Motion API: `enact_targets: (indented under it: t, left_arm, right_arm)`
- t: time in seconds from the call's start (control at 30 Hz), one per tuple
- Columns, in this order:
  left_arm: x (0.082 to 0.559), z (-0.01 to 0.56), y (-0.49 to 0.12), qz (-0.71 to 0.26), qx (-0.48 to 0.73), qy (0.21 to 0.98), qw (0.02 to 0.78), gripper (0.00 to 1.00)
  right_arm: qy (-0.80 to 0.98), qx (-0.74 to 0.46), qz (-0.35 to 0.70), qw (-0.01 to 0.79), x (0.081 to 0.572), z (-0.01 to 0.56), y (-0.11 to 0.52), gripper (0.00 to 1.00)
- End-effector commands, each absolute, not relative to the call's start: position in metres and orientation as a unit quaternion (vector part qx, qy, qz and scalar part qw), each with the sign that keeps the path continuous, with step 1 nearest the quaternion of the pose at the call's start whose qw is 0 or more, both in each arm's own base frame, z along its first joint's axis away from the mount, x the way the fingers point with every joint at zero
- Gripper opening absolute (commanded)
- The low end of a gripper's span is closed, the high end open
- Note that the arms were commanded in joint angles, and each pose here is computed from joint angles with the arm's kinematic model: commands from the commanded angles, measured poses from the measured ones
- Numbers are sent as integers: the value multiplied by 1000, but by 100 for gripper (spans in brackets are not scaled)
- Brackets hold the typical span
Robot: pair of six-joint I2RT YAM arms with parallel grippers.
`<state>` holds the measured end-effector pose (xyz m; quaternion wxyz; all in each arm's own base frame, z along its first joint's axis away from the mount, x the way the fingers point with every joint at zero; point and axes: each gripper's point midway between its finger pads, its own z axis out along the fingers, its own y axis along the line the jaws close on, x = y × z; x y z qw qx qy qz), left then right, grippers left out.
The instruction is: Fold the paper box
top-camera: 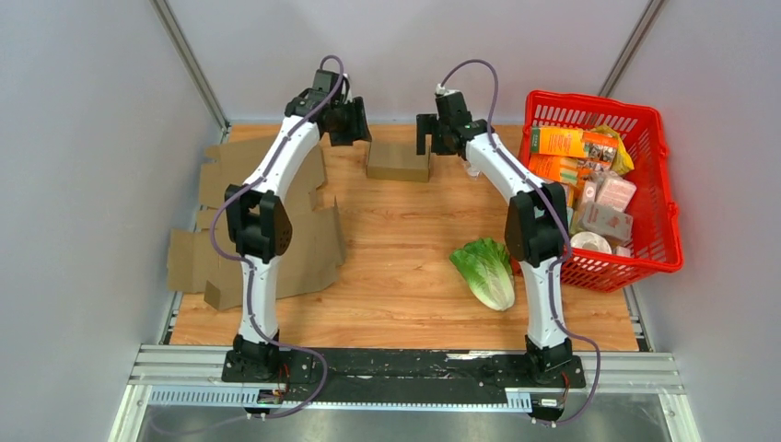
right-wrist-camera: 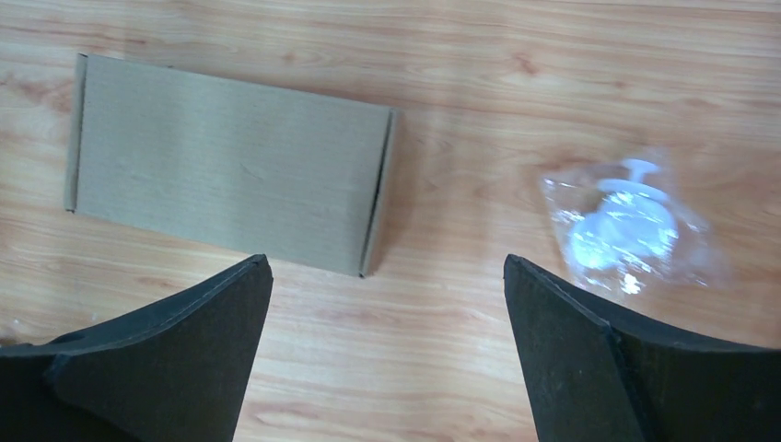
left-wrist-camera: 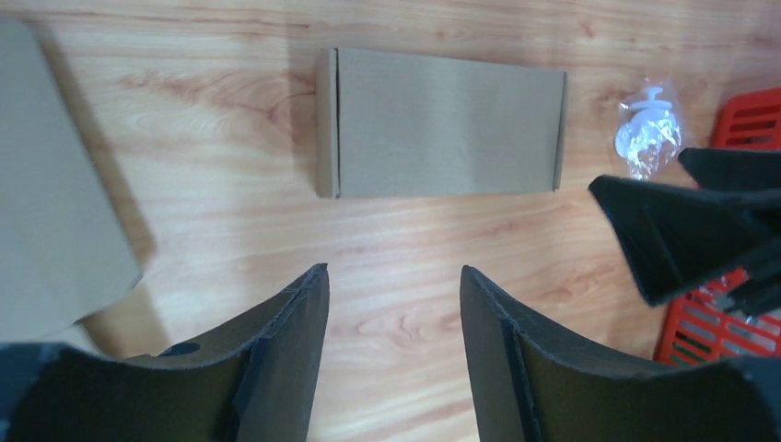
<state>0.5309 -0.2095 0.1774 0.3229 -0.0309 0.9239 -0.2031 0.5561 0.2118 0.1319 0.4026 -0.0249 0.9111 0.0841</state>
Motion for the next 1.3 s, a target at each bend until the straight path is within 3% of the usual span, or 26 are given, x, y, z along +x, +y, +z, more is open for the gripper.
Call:
enact_targets:
  t: [0.0,0.07,0.1,0.13,0.17,0.2,0.23,0.27,0.3,0.37,0.5,0.63,0.87,0.93,1.1,1.27]
  left_arm:
    - [470,204,-184,-157,-19,941,301,61]
    - [448,249,-175,-175,-24,910,375,60]
    - [423,211,-165,-162,-35,924,344,60]
    - [412,216,-159,-161,-37,919,359,61]
    - [390,236,-145,-152,-44,911,382,61]
    - [361,211,-133,-132,-49,928,345,61]
    - [347,209,-123,-118,-53,927,352,61]
    - [326,230,-114,-126,-53,913,384,62]
    - [304,210,-106,-118,-51,921,368,62]
    - [273,224,-95,-125,-50,908,396,64]
    - [221,211,-75,-109,-60,920,371,64]
    - [199,210,-78,-143,-66,911,381,64]
    - [183,196,-80,-156,-77,919,355,61]
    - [185,191,-80,-151,-80,921,350,61]
    - [196,190,-91,-172,-87,920,343,61]
    - [214,172,-111,-195,-64,929,307,61]
  right_arm:
    - [903,-30,23,429,536,200,185,100]
    - [906,-49,16,421,502,206,201,100]
    - [906,-51,18,420,488,210,208,100]
    - [898,-52,41,434,466,230,226,100]
    - [909,-37,54,411,445,209,232,100]
    - [909,-51,106,399,427,209,256,100]
    - [892,-70,166,415,408,226,289,100]
    - [897,-66,203,387,387,207,308,100]
    - [885,-96,254,378,362,210,346,100]
    - [888,-88,281,354,336,198,373,100]
    - [887,-113,307,325,288,175,433,100]
    - [887,-125,315,314,278,151,471,99]
    - [903,-130,183,366,317,103,450,82]
    - [902,-148,177,365,323,96,453,66]
    - [895,-202,165,362,333,80,462,43]
    - [892,-216,159,364,345,88,450,12]
